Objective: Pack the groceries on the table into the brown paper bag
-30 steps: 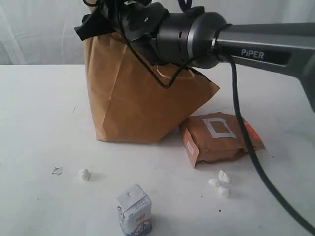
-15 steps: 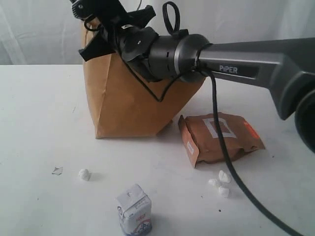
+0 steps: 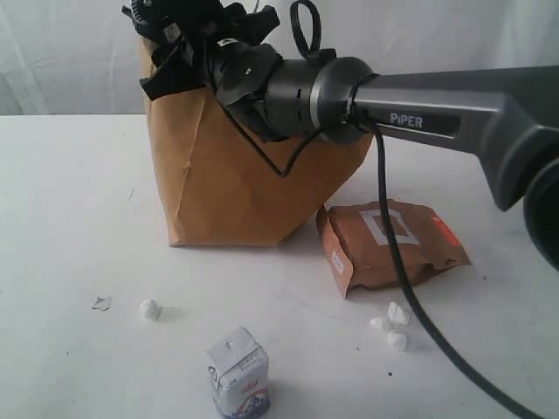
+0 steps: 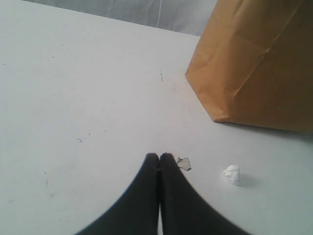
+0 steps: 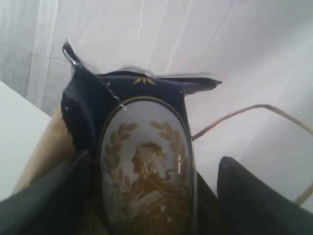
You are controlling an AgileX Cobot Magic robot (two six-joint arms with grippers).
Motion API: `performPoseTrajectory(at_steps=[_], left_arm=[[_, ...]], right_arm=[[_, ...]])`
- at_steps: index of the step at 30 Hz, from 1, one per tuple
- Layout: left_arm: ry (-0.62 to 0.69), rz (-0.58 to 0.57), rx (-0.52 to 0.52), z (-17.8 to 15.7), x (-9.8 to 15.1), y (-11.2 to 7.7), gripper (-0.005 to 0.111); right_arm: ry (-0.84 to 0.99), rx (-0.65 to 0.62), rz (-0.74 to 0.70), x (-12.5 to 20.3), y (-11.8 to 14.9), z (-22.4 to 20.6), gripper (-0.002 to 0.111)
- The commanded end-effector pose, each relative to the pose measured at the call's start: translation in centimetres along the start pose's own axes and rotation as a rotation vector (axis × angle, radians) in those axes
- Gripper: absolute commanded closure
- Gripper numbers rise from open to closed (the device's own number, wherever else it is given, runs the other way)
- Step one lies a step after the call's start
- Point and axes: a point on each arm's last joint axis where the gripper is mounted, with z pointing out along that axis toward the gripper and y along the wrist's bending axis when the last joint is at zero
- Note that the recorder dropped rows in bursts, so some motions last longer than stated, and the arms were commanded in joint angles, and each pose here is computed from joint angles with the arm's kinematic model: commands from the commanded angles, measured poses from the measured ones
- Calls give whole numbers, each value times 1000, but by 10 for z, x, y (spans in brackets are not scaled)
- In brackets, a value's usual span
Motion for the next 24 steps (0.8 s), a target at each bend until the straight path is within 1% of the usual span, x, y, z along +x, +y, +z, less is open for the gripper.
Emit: performPoseTrajectory(at_steps=[1, 9, 12, 17, 21, 24], left_arm=[[0, -8, -2, 0, 1, 0, 107], [0, -8, -2, 0, 1, 0, 107], [0, -8, -2, 0, 1, 0, 107], [0, -8, -2, 0, 1, 0, 107], [0, -8, -2, 0, 1, 0, 107], [0, -8, -2, 0, 1, 0, 107]], right_arm=[[-2, -7, -1, -1, 0, 0, 38], [-10, -4, 1, -4, -2, -2, 38], [-27, -3, 7, -14, -6, -6, 38], [-58, -43, 28, -36, -13, -19, 38], [-48, -39, 114, -41, -16, -23, 39], [-45, -31, 131, -41, -17, -23, 41]])
